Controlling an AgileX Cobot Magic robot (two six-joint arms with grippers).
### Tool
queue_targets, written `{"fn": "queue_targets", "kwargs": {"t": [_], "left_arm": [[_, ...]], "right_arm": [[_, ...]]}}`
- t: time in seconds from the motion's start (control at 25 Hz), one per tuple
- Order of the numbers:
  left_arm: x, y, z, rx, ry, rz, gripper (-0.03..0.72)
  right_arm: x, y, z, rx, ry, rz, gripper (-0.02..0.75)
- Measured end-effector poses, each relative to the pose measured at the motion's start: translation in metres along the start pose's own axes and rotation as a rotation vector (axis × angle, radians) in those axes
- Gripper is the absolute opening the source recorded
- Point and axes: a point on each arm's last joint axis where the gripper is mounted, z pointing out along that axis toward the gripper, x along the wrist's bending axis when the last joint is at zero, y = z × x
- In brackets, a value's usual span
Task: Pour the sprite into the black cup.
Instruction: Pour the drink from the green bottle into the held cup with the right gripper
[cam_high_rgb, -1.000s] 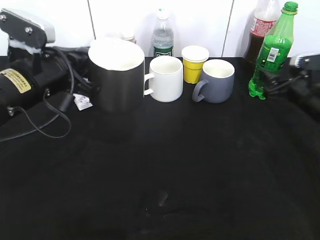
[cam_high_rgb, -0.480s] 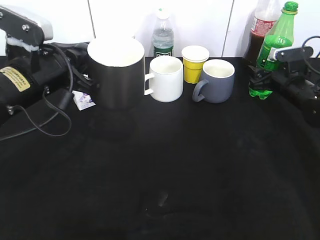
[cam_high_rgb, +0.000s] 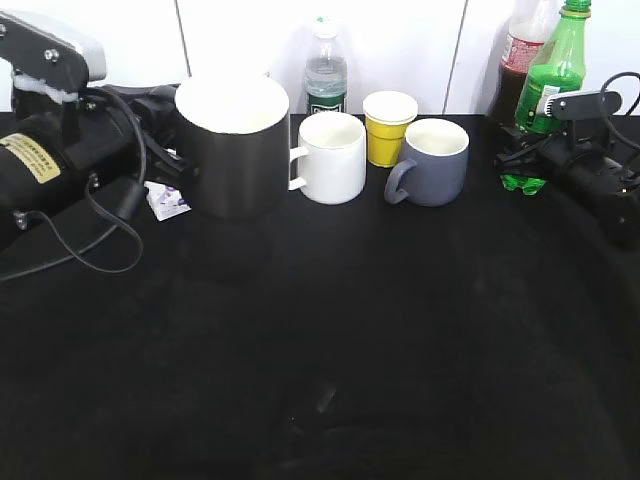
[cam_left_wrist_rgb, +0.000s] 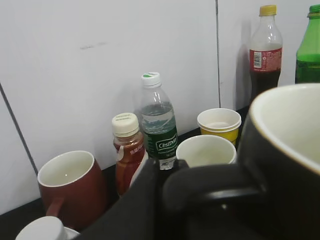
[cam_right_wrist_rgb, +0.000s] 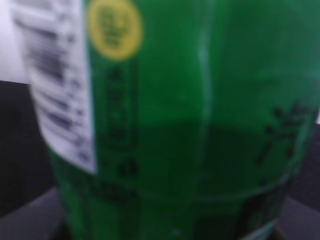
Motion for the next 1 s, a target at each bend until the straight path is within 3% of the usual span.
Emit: {"fn": "queue_targets", "kwargs": {"t": [0.12, 0.2, 0.32, 0.44, 0.56, 0.64, 0.72, 0.92, 1.0], "left_arm": [[0.0, 0.0, 0.0, 0.0, 0.0, 0.0, 0.05], [0.0, 0.0, 0.0, 0.0, 0.0, 0.0, 0.05], [-0.001, 0.002, 0.0, -0.027, -0.009, 0.009, 0.05], [-0.002, 0.003, 0.0, -0.038, -0.026, 0.022, 0.05], [-0.003, 0.001, 0.0, -0.014, -0.028, 0.004, 0.05], [-0.003, -0.003, 0.0, 0.032, -0.028, -0.023, 0.05], [-0.003, -0.003, 0.0, 0.039, -0.028, -0.023, 0.05], [0.008, -0.014, -0.006, 0.092, 0.035, -0.061, 0.05], [0.008, -0.014, -0.007, 0.083, 0.025, -0.052, 0.05]], "right_arm": [[0.001, 0.016, -0.012, 0.009, -0.002, -0.044, 0.413], [0.005, 0.052, -0.028, -0.061, 0.021, -0.088, 0.413], [0.025, 0.116, -0.053, -0.2, 0.18, -0.211, 0.413], [0.078, 0.158, -0.067, -0.271, 0.324, -0.25, 0.413], [0.162, 0.155, -0.077, -0.236, 0.521, -0.348, 0.41], [0.195, 0.152, -0.086, -0.266, 0.595, -0.5, 0.41], [0.198, 0.15, -0.086, -0.282, 0.582, -0.632, 0.41], [0.186, 0.151, -0.078, -0.316, 0.389, -0.992, 0.41], [0.184, 0.152, -0.078, -0.328, 0.355, -1.094, 0.41]]}}
